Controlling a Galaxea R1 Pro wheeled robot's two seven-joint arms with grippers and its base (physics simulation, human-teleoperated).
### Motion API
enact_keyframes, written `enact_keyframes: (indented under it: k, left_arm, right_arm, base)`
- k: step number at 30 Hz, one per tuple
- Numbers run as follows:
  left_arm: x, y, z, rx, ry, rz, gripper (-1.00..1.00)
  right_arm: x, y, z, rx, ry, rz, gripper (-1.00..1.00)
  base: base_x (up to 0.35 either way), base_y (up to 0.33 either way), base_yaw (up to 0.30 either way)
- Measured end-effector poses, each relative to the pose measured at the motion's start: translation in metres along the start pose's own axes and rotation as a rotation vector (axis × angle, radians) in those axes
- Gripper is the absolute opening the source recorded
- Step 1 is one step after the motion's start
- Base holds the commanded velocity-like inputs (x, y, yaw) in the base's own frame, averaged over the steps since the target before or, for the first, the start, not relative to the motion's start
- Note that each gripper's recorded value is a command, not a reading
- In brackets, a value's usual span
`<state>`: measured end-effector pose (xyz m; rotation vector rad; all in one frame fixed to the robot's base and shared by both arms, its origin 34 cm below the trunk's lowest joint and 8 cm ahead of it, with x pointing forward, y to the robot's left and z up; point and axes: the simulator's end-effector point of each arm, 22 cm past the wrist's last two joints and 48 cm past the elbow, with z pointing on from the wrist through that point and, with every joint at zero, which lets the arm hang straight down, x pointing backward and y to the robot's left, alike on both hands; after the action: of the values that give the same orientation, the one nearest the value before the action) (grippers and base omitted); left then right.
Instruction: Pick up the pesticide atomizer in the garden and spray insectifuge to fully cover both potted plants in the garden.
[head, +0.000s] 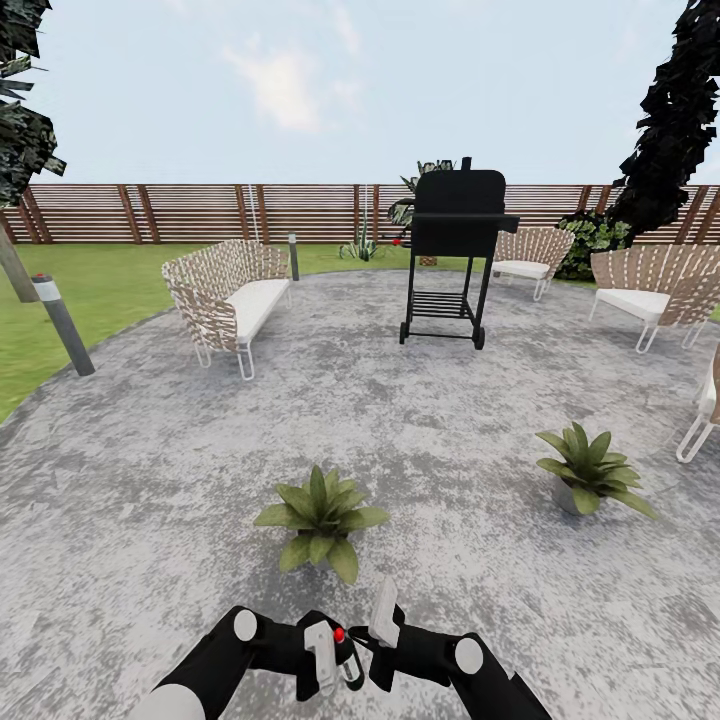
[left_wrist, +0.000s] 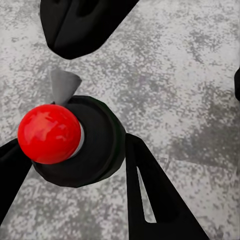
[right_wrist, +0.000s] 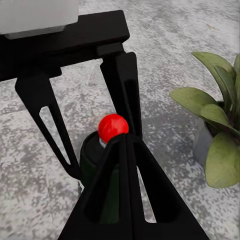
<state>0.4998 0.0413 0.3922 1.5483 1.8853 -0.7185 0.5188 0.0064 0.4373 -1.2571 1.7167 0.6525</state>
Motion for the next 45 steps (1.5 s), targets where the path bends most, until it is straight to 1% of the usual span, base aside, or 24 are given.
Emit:
enact_keyframes:
  k: [15,20,25,40,45]
  left_arm:
    - [0.0,-0.001,0.0,0.001,-0.002,-0.002,-1.0]
    - [-0.004,-0.001,0.0,0.001,-0.02,0.019,-1.0]
    - [-0.005,-0.001,0.0,0.001,-0.024,0.025,-1.0]
    - [-0.004,-0.001,0.0,0.002,-0.025,0.024,-1.0]
    - [0.006,-0.003,-0.002,0.008,-0.008,0.014,-1.0]
  right_arm:
    - [0.0,0.0,0.0,0.0,0.0,0.001,-1.0]
    - [0.0,0.0,0.0,0.0,0.0,0.0,-1.0]
    - [0.0,0.0,0.0,0.0,0.0,0.0,-1.0]
    - [0.0,0.0,0.0,0.0,0.0,0.001,-1.0]
    - [0.0,0.0,0.0,0.0,0.0,0.001,-1.0]
  base:
    - [0.0,0.0,0.0]
    - [0.0,0.0,0.0]
    - [0.0,0.0,0.0]
    - [0.0,0.0,0.0]
    - [0.0,0.0,0.0]
